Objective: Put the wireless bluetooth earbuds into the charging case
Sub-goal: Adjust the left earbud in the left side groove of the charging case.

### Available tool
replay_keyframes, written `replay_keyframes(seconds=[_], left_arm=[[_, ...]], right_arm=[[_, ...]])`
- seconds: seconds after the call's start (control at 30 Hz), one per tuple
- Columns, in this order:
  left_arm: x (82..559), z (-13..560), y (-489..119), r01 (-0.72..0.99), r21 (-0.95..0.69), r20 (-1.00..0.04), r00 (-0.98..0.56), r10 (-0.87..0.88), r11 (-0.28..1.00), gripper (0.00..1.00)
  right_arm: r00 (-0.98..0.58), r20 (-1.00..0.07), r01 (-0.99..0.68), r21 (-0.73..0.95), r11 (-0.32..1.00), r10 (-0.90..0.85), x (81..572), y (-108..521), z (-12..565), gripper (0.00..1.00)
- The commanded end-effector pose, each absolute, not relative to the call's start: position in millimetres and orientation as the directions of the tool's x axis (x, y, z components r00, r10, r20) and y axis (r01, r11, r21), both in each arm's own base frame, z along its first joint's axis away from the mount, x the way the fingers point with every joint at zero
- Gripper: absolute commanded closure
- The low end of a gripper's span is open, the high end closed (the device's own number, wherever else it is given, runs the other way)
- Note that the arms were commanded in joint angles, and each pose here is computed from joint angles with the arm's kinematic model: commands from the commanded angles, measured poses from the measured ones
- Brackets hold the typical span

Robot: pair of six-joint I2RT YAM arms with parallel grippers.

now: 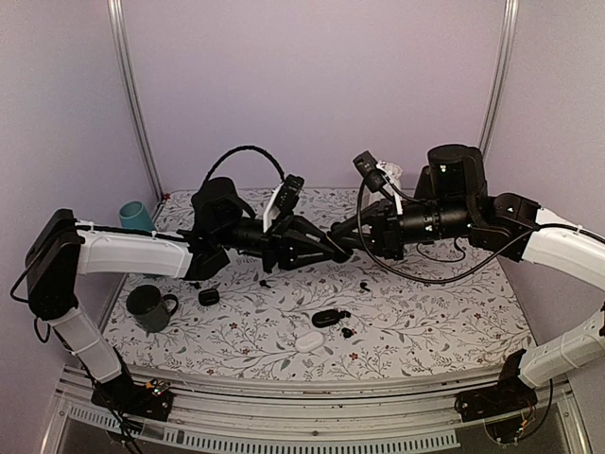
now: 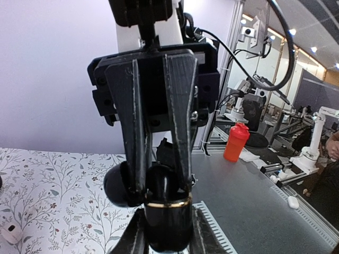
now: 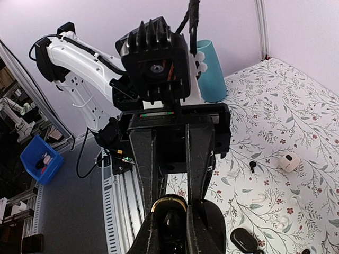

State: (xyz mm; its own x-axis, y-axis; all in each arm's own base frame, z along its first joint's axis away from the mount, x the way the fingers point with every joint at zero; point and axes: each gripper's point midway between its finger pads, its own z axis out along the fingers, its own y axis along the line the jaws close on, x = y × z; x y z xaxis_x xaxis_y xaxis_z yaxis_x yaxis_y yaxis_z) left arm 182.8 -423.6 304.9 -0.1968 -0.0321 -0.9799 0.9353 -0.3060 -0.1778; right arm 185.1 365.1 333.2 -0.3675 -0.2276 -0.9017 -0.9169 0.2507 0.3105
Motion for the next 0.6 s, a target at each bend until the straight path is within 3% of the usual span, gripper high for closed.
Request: replay_keyframes(seconds=[0.0, 0.57], left_arm=[[187.0, 321.9, -422.6, 0.959, -0.107, -0.987, -0.134, -0.088, -0.263, 1.0], [200.6, 292.3, -428.3, 0.975, -0.121, -0.992, -0.126, -0.014, -0.186, 1.0]], right_arm=[[-0.4, -0.887, -0.896, 0.325, 0.301, -0.232, 189.8, 360.3, 324.0, 0.94], [-0.448, -0.872, -0.847, 0.343, 0.405, -0.198, 209.0, 351.4, 315.8, 0.95]])
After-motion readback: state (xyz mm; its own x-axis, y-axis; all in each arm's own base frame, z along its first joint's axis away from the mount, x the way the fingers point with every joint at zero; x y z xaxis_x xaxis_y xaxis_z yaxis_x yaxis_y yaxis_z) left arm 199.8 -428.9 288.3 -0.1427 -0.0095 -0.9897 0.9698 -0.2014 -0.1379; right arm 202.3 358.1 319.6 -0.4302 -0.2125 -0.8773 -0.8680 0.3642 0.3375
